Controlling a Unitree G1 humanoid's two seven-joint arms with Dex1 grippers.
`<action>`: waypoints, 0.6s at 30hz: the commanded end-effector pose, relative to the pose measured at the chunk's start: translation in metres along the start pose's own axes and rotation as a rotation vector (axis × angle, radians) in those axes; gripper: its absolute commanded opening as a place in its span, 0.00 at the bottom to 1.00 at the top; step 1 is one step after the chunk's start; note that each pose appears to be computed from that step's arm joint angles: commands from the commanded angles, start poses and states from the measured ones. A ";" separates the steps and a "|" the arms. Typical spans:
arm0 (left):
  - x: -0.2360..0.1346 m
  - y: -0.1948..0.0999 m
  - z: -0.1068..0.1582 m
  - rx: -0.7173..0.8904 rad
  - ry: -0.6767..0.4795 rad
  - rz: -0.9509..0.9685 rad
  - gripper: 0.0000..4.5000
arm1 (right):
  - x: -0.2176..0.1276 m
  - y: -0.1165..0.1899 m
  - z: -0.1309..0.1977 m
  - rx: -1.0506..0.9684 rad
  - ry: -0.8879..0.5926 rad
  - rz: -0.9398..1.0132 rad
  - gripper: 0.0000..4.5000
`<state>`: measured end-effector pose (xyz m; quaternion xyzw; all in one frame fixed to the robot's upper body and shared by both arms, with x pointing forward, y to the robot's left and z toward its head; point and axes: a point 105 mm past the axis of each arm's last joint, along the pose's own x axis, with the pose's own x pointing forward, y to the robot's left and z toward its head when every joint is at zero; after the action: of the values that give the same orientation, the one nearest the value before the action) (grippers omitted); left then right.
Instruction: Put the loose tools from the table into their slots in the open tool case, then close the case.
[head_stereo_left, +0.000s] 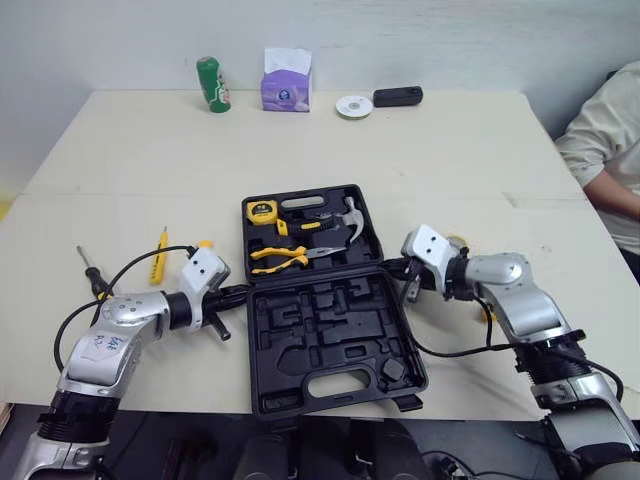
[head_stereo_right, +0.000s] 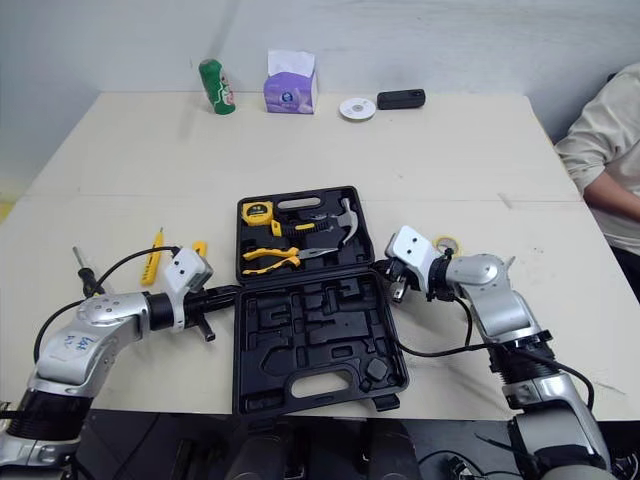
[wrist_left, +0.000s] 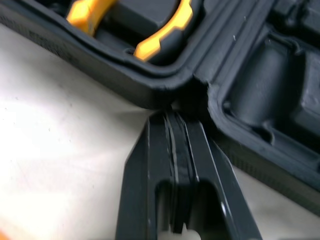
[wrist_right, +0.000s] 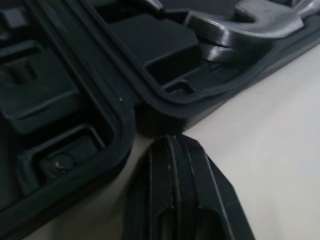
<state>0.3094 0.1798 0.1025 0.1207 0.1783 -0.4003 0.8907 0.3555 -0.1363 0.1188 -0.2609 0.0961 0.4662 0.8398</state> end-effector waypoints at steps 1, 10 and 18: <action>0.009 0.000 0.006 0.034 -0.007 -0.014 0.01 | -0.002 0.003 0.015 -0.048 -0.041 0.014 0.00; 0.024 0.007 0.019 0.082 -0.013 -0.043 0.01 | -0.006 -0.003 0.020 -0.045 -0.055 -0.013 0.00; 0.035 0.021 0.027 0.122 -0.012 -0.040 0.01 | 0.000 0.005 0.025 -0.049 -0.083 -0.014 0.00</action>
<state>0.3508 0.1732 0.1130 0.1580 0.1628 -0.4106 0.8831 0.3563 -0.1430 0.1195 -0.2570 0.0993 0.4443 0.8525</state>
